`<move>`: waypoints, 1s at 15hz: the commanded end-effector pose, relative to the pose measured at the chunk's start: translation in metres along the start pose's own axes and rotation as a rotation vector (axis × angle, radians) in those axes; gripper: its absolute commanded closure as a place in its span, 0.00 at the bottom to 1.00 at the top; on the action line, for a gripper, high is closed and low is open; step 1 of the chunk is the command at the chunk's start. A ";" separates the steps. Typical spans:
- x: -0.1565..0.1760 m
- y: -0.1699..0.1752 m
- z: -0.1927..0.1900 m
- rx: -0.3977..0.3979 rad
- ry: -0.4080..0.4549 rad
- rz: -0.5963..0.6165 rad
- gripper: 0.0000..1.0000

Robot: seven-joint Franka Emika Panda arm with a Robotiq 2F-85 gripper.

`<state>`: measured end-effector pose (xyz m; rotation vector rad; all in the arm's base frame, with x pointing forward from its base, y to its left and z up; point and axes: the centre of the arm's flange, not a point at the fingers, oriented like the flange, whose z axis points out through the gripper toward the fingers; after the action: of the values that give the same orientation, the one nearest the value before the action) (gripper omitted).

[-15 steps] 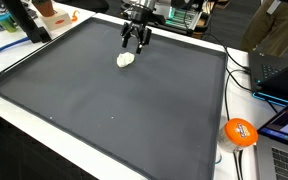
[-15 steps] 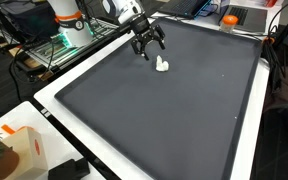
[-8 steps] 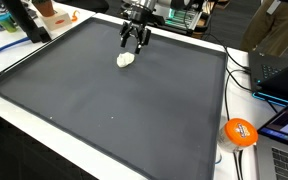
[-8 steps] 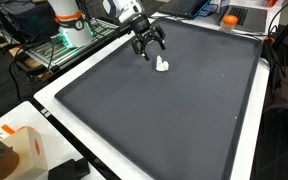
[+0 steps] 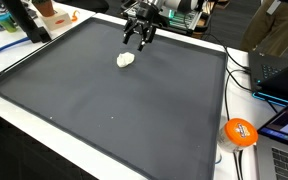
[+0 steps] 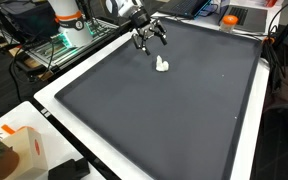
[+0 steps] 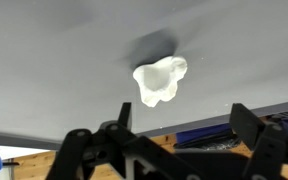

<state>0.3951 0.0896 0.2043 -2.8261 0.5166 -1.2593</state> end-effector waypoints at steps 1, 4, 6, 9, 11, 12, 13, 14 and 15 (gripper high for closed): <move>-0.016 -0.009 0.001 -0.038 0.028 -0.001 0.00; -0.020 -0.012 -0.001 -0.033 0.020 -0.004 0.00; -0.012 -0.008 -0.011 0.005 -0.007 0.003 0.00; 0.018 0.005 -0.033 0.032 -0.091 -0.029 0.00; 0.052 0.010 -0.052 0.071 -0.190 -0.063 0.00; 0.063 0.005 -0.052 0.091 -0.238 -0.086 0.00; 0.074 0.000 -0.051 0.113 -0.278 -0.108 0.00; 0.083 -0.001 -0.053 0.103 -0.330 -0.126 0.00; 0.090 0.003 -0.055 0.074 -0.378 -0.131 0.00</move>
<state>0.4112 0.0907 0.2352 -2.8923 0.3195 -0.9124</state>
